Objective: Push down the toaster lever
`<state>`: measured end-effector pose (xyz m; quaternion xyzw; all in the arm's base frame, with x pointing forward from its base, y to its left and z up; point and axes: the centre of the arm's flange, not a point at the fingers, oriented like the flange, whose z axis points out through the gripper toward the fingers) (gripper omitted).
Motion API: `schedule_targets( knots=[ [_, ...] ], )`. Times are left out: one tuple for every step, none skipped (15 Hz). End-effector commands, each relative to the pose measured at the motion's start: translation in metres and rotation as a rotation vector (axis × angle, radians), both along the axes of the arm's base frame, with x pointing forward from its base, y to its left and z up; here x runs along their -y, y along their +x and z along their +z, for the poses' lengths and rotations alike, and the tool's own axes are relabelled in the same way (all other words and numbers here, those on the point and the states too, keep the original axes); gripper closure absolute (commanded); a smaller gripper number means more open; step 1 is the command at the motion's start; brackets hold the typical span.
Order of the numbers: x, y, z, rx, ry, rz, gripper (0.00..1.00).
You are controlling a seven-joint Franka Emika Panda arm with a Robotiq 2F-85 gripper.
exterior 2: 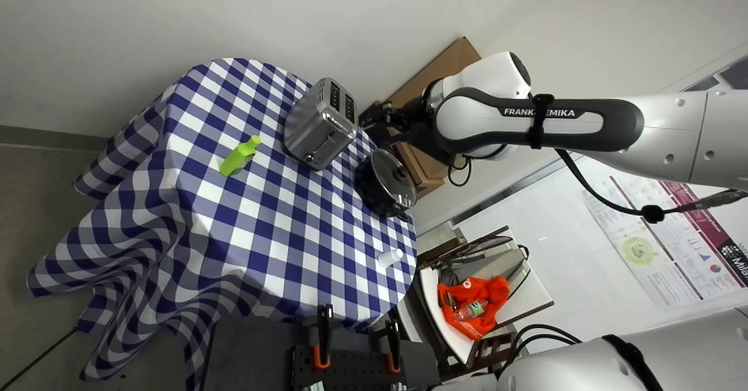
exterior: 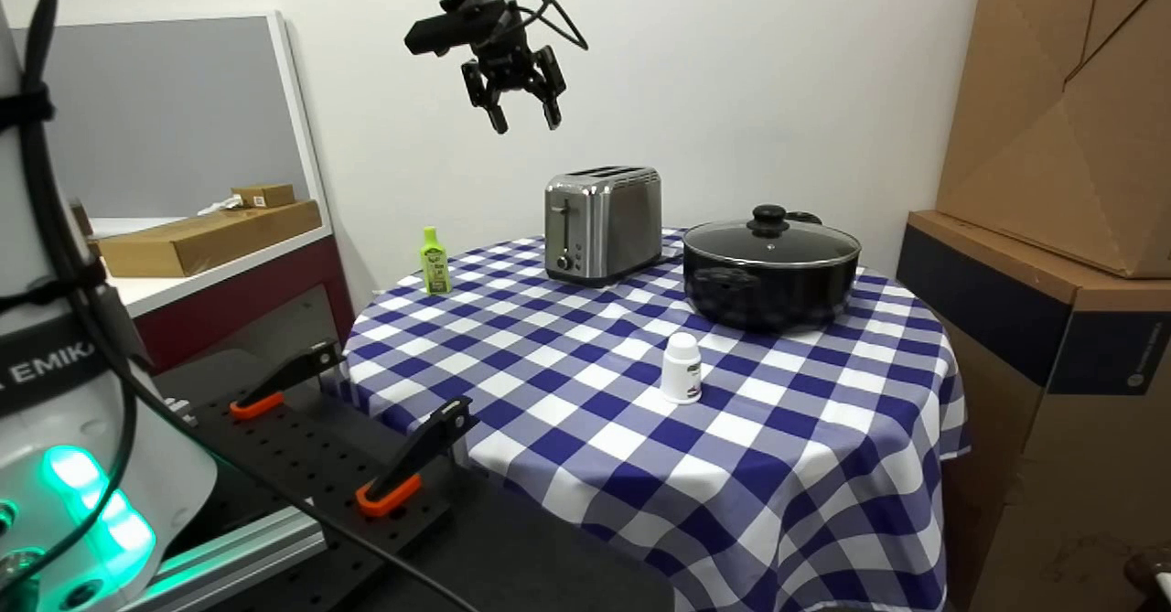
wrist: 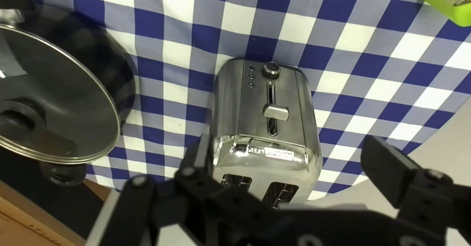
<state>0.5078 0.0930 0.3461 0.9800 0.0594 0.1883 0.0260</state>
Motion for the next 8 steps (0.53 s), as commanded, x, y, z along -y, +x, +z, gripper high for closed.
schedule_targets(
  knots=[
    [-0.024,0.035,-0.016,0.008,-0.003,0.011,0.00],
    [-0.029,0.040,-0.019,0.011,-0.006,0.016,0.00],
    [-0.033,0.045,-0.020,0.013,-0.003,0.020,0.18],
    [-0.036,0.049,-0.022,0.015,-0.002,0.023,0.26],
    [-0.038,0.053,-0.023,0.017,0.000,0.023,0.33],
    [-0.040,0.057,-0.024,0.018,0.000,0.026,0.40],
    [-0.041,0.061,-0.026,0.018,0.001,0.026,0.48],
    [-0.041,0.064,-0.028,0.017,0.003,0.026,0.55]
  ],
)
